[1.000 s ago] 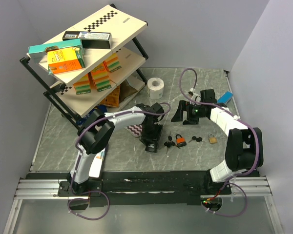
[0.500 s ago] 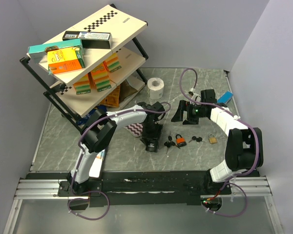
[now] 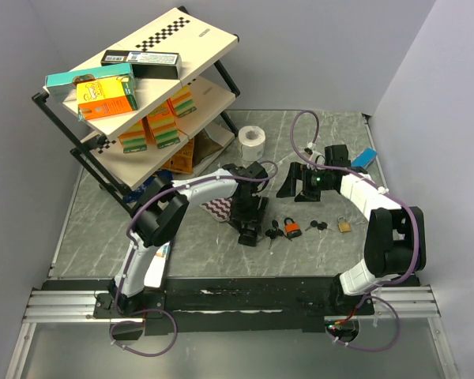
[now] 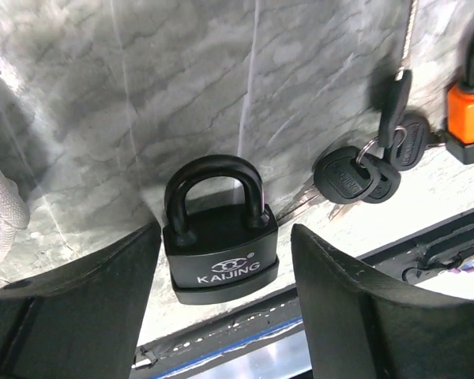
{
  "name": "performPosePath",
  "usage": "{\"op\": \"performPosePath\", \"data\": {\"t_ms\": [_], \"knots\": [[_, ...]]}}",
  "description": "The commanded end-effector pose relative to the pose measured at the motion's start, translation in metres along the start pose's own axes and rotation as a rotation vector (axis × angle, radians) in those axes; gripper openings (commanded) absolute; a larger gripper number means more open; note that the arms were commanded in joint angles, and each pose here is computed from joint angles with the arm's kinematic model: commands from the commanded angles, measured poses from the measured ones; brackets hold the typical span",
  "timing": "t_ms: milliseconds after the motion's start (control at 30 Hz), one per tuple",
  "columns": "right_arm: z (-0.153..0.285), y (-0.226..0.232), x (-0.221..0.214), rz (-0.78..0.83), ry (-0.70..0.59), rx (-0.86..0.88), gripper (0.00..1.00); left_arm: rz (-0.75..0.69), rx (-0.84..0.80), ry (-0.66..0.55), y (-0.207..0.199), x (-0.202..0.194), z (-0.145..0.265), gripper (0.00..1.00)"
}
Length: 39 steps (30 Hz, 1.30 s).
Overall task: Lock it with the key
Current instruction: Place the lock at the center of the board, then reset both arms
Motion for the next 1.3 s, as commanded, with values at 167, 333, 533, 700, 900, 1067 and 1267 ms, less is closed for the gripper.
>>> {"op": "performPosePath", "data": {"t_ms": [167, 333, 533, 700, 900, 1067, 1267], "knots": [[0.010, 0.010, 0.023, 0.071, -0.068, 0.027, 0.99, -0.108, -0.043, -0.307, -0.012, 0.034, 0.043, 0.77], [0.025, 0.022, 0.037, 0.139, -0.126, 0.025, 0.99, -0.160, -0.168, -0.479, -0.024, 0.033, 0.099, 0.82], [0.053, 0.041, 0.053, 0.274, -0.219, 0.023, 0.99, -0.326, -0.191, -0.714, -0.029, 0.043, 0.161, 0.96], [0.082, 0.056, 0.059, 0.434, -0.308, 0.005, 0.99, -0.482, -0.197, -0.627, -0.019, 0.064, 0.192, 0.96], [0.097, 0.053, 0.039, 0.515, -0.346, -0.082, 0.99, -0.386, -0.267, -0.654, 0.017, 0.102, 0.211, 0.96], [0.086, 0.040, 0.012, 0.441, -0.291, -0.085, 0.99, -0.385, -0.219, -0.584, 0.041, 0.079, 0.183, 0.96], [0.088, 0.042, -0.008, 0.421, -0.297, -0.072, 0.99, -0.387, -0.180, -0.611, 0.047, 0.073, 0.187, 0.96]]}}
Point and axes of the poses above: each gripper's point midway between its finger pads, its own z axis back along the fingers, its own y axis along the line the jaws close on, x = y × z, the point moved 7 cm from there along z, back along the fingers, and after that the axes turned 4 degrees about z, right-handed, at the moved point
